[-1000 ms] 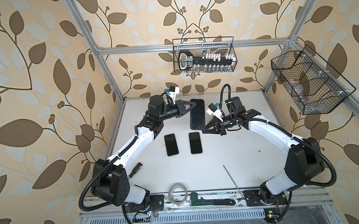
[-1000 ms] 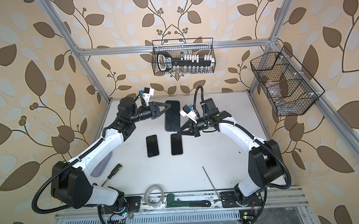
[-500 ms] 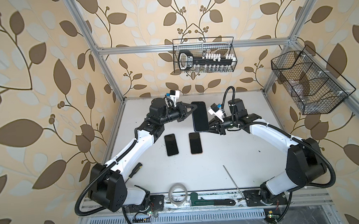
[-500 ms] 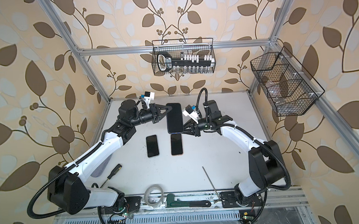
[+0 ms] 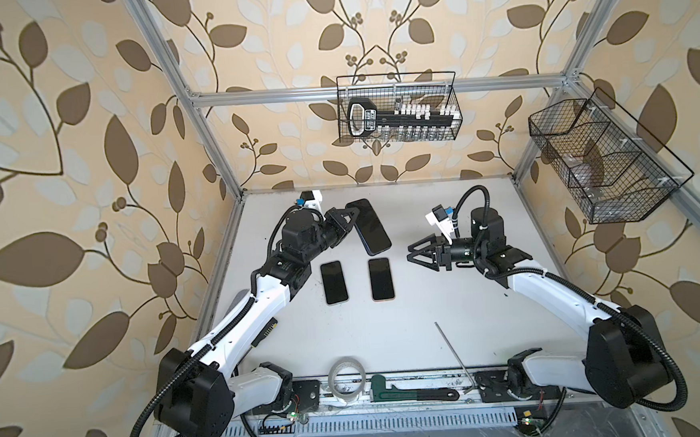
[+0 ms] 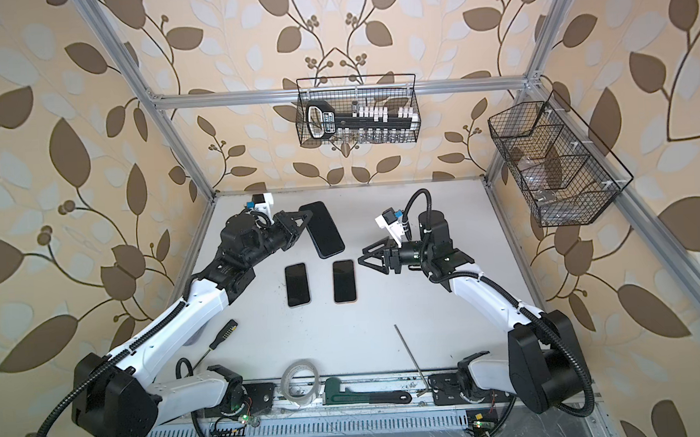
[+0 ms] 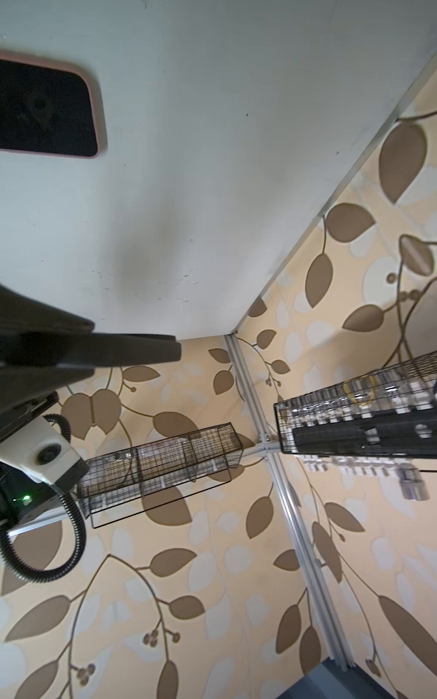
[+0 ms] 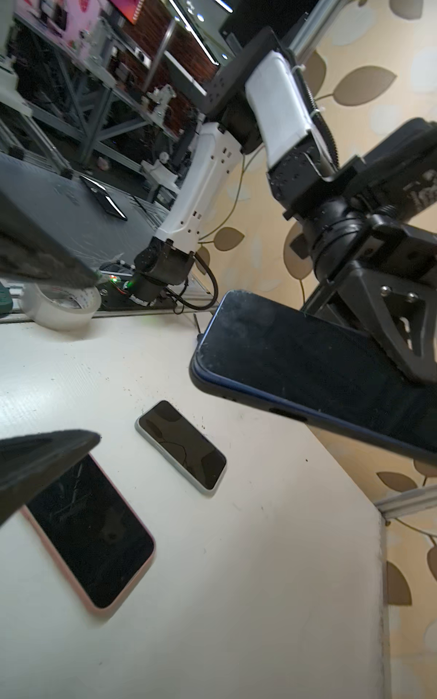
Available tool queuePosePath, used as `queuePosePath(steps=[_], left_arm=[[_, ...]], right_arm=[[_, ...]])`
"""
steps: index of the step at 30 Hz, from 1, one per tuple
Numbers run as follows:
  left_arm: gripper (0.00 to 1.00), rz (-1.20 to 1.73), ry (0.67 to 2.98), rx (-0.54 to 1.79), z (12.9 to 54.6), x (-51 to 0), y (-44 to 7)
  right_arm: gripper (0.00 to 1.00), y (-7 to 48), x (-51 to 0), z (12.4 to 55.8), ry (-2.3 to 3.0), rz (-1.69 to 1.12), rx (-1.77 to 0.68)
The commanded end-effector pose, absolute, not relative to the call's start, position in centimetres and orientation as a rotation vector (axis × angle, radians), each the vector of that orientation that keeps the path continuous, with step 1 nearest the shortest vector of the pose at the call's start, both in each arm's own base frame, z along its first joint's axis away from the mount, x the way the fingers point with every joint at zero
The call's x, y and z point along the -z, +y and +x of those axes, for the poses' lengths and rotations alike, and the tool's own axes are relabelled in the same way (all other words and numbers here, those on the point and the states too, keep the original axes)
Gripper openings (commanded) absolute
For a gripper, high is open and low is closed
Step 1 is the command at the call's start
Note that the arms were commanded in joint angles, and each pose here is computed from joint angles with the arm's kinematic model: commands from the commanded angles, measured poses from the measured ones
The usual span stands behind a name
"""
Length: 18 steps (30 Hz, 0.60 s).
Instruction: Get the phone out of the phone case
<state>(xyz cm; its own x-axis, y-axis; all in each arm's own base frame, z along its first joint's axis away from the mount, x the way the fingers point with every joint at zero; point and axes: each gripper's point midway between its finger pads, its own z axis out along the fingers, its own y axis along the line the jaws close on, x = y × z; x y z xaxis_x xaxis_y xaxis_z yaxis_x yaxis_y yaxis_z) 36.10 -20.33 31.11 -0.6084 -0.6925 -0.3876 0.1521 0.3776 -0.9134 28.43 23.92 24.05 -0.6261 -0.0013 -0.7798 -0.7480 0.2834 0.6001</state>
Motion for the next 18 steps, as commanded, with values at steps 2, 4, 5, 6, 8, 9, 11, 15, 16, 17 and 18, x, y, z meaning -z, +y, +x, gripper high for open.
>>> queuePosePath(steps=[2, 4, 5, 6, 8, 9, 11, 15, 16, 17, 18], left_arm=[[0.00, -0.577, 1.557, 1.418, 36.4, -35.2, -18.2], [0.00, -0.631, 1.515, 1.455, 36.3, -34.6, -17.7], [0.00, -0.665, 1.492, 1.476, 36.3, -34.3, -17.4], [0.00, -0.683, 1.471, 1.496, 36.2, -34.0, -17.3], [0.00, -0.710, 1.425, 1.531, 35.9, -33.7, -17.2], [0.00, -0.718, 1.414, 1.535, 35.8, -33.5, -17.2], [0.00, -0.714, 1.405, 1.534, 35.6, -33.2, -17.6], [0.00, -0.708, 1.384, 1.555, 35.6, -32.9, -18.5], [0.00, -0.708, 1.373, 1.566, 35.6, -32.8, -18.7], [0.00, -0.704, 1.364, 1.577, 35.6, -32.9, -18.9], [0.00, -0.700, 1.363, 1.591, 35.6, -32.9, -19.2]], right_arm=[[0.76, 22.8, -25.7, 30.3, 1.858, -0.340, -1.470], [0.88, 22.8, -25.5, 30.4, 1.878, -0.276, -1.495], [0.92, 22.8, -25.5, 30.4, 1.891, -0.253, -1.501], [0.94, 22.7, -25.1, 30.5, 1.917, -0.219, -1.497], [0.98, 22.8, -24.7, 30.6, 1.937, -0.166, -1.491], [0.98, 22.9, -24.6, 30.5, 1.943, -0.144, -1.496], [0.97, 23.1, -23.9, 30.5, 1.968, -0.083, -1.488], [0.97, 23.6, -22.7, 30.4, 1.982, -0.023, -1.503], [0.97, 23.7, -22.5, 30.3, 1.982, -0.008, -1.521], [0.97, 23.9, -22.5, 30.3, 1.974, 0.002, -1.535], [0.97, 24.0, -22.5, 30.3, 1.968, 0.011, -1.548]])
